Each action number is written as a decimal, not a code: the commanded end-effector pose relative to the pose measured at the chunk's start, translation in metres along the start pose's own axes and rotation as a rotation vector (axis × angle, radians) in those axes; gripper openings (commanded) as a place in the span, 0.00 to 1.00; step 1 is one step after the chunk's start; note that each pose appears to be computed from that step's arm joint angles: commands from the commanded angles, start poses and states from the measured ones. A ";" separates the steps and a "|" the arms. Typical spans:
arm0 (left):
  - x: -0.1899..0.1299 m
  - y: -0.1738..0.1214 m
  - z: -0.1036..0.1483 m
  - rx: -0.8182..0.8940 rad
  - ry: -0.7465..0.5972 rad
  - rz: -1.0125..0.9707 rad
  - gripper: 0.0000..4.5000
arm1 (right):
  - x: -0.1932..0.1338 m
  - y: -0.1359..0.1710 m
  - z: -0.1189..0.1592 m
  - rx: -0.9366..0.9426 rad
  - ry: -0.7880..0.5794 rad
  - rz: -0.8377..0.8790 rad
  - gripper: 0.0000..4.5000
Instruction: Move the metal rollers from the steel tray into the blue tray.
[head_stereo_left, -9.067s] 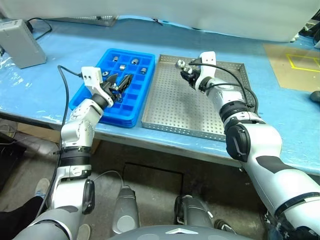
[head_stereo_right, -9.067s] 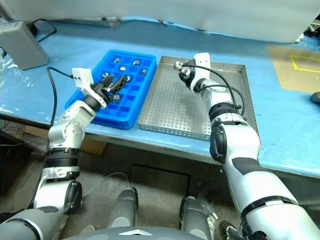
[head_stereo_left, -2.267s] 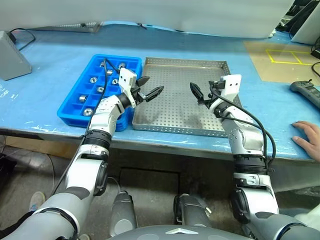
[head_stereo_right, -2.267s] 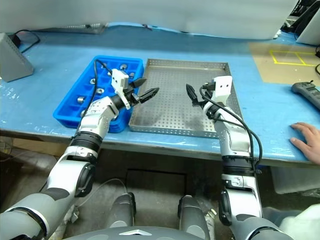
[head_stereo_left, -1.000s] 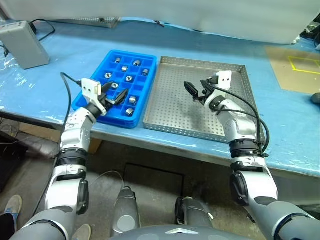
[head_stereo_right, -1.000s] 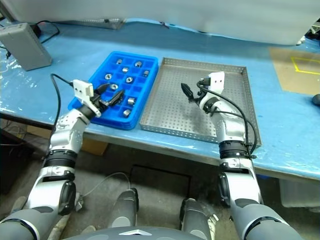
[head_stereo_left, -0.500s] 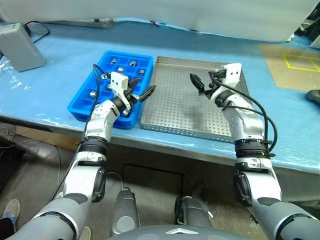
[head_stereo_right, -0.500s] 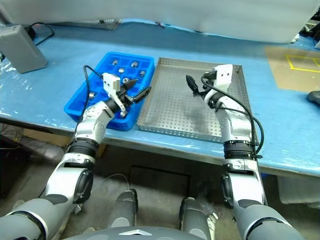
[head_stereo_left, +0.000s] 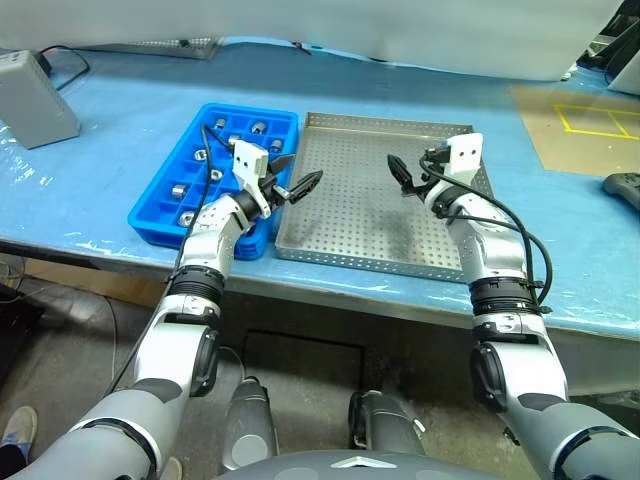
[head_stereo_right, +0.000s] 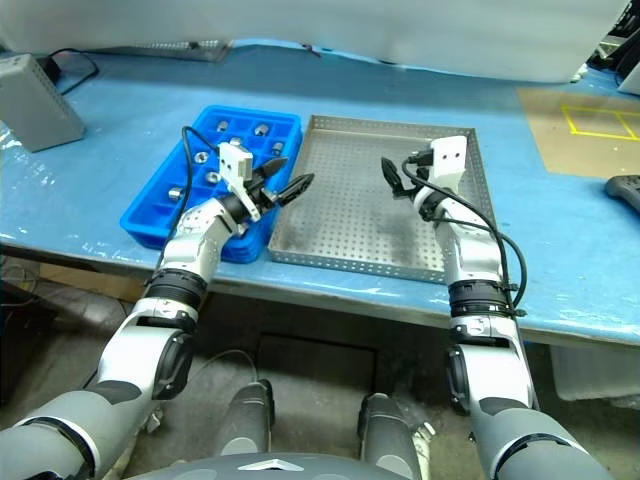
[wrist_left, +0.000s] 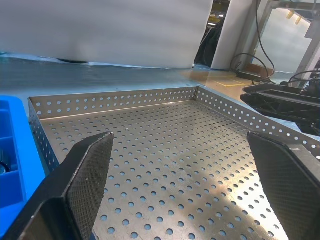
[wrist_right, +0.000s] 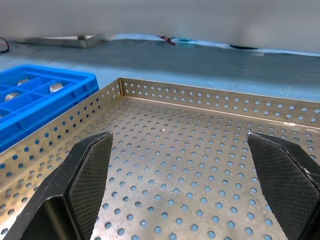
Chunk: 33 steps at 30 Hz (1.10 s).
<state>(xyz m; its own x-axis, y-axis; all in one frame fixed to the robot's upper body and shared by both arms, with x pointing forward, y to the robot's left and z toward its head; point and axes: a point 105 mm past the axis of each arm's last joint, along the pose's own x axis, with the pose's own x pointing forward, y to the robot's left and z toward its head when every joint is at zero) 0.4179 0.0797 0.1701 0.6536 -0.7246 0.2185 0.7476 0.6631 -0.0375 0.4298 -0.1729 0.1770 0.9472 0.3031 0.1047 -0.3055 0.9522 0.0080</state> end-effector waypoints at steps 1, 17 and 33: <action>0.004 -0.002 0.019 0.056 -0.029 -0.029 1.00 | 0.003 0.008 0.006 -0.044 -0.030 0.029 0.99; -0.009 0.012 0.022 0.063 -0.059 0.043 1.00 | 0.009 0.049 -0.006 -0.052 0.005 0.210 0.99; -0.015 0.010 0.016 0.060 -0.037 0.043 1.00 | 0.009 0.081 -0.017 -0.036 0.029 0.285 0.99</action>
<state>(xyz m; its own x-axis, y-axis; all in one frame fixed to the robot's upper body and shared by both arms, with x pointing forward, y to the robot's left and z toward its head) 0.4140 0.0993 0.1662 0.6968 -0.6838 0.2165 0.7043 0.7094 -0.0262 0.4149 -0.0951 0.1459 0.8292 0.5588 0.0104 -0.5580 0.8288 -0.0409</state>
